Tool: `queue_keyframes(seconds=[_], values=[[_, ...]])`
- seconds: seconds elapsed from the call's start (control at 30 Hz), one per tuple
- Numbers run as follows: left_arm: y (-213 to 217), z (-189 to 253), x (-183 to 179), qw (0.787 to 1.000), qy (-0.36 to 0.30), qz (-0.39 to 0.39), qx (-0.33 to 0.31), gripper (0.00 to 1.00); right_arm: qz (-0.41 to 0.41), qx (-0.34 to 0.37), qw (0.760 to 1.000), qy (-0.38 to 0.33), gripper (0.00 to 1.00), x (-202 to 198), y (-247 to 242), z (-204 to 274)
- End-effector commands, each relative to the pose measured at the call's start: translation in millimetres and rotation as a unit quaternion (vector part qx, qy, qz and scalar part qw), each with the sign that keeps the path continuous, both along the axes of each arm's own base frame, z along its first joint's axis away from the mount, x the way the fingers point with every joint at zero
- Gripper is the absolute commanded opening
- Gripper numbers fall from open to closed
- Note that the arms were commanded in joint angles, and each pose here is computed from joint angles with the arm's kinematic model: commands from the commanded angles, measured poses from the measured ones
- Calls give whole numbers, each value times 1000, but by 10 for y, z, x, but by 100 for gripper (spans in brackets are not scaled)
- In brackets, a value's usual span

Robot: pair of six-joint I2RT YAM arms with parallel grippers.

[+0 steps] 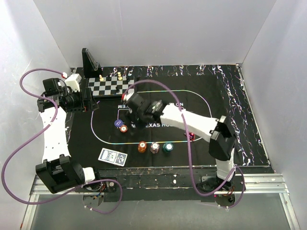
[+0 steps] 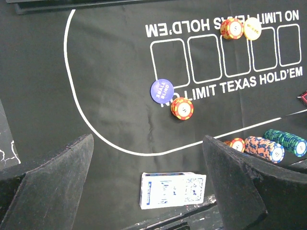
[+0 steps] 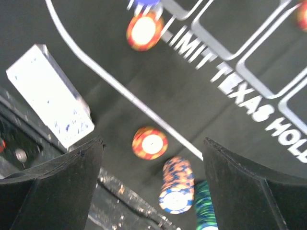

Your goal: Distribute texas hold em gaming equipment

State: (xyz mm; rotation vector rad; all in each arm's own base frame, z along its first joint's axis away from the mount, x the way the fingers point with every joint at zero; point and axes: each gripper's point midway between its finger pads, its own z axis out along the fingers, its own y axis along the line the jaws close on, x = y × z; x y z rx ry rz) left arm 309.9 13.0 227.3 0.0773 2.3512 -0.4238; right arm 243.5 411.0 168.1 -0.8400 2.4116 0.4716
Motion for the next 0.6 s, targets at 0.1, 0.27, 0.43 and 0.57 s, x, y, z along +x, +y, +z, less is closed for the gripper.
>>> queue_keyframes(seconds=[0.1, 0.27, 0.43, 0.57], values=[[-1, 92, -103, 1000, -16, 7, 7, 98, 36, -70, 995, 69, 91, -659, -32, -739], [-3, 141, -97, 1000, -20, 8, 7, 98, 38, -86, 993, 76, 91, -706, -28, -901], [7, 156, -96, 1000, -21, 8, 10, 98, 45, -93, 992, 76, 92, -687, 7, -986], [27, 140, -97, 1000, -21, 9, 16, 98, 55, -91, 990, 91, 93, -730, 62, -1050]])
